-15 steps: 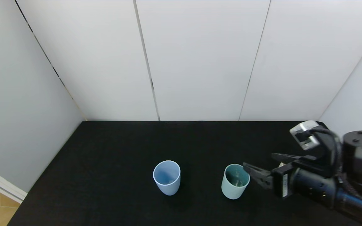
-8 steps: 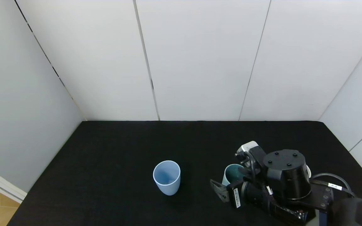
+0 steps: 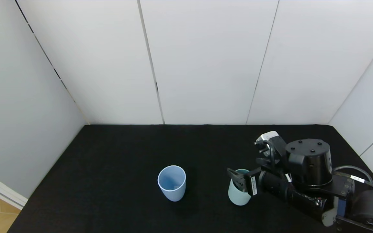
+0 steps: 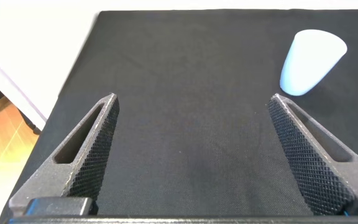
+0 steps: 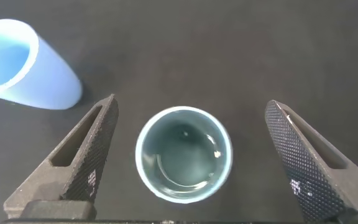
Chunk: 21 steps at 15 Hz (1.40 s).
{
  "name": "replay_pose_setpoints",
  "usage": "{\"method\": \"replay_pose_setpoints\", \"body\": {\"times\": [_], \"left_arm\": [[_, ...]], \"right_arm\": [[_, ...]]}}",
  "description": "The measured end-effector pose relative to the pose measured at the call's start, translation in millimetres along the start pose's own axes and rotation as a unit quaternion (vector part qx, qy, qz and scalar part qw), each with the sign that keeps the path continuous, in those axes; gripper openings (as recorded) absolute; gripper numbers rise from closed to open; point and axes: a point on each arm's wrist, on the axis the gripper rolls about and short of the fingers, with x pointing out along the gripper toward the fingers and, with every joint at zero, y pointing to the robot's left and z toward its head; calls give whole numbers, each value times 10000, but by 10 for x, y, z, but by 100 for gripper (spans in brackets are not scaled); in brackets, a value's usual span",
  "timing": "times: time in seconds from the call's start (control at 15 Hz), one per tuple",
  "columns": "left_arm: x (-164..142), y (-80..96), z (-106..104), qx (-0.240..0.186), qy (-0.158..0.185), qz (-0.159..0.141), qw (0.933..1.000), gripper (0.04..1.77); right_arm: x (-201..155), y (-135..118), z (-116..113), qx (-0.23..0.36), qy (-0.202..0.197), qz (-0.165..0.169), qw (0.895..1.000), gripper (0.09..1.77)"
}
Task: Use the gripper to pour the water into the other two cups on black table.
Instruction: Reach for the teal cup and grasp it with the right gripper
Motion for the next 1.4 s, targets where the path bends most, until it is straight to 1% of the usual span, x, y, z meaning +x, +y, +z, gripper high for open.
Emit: {"method": "replay_pose_setpoints", "body": {"times": [0.27,0.47,0.53,0.8,1.0,1.4], "left_arm": [[0,0,0,-2,0,2,10000,172],[0,0,0,0,0,0,10000,172],[0,0,0,-2,0,2,10000,172],[0,0,0,0,0,2,10000,172],[0,0,0,-2,0,2,10000,172],[0,0,0,0,0,2,10000,172]], "right_arm": [[96,-44,-143,-29,250,-94,9996,171],[181,-9,-218,-30,237,-37,9997,171],[201,1,-253,-41,286,-29,9996,171],[277,3,-433,-121,594,-63,9981,171],[334,6,-523,-120,568,-55,9983,171],[493,53,-812,-151,609,2,9980,171]]}}
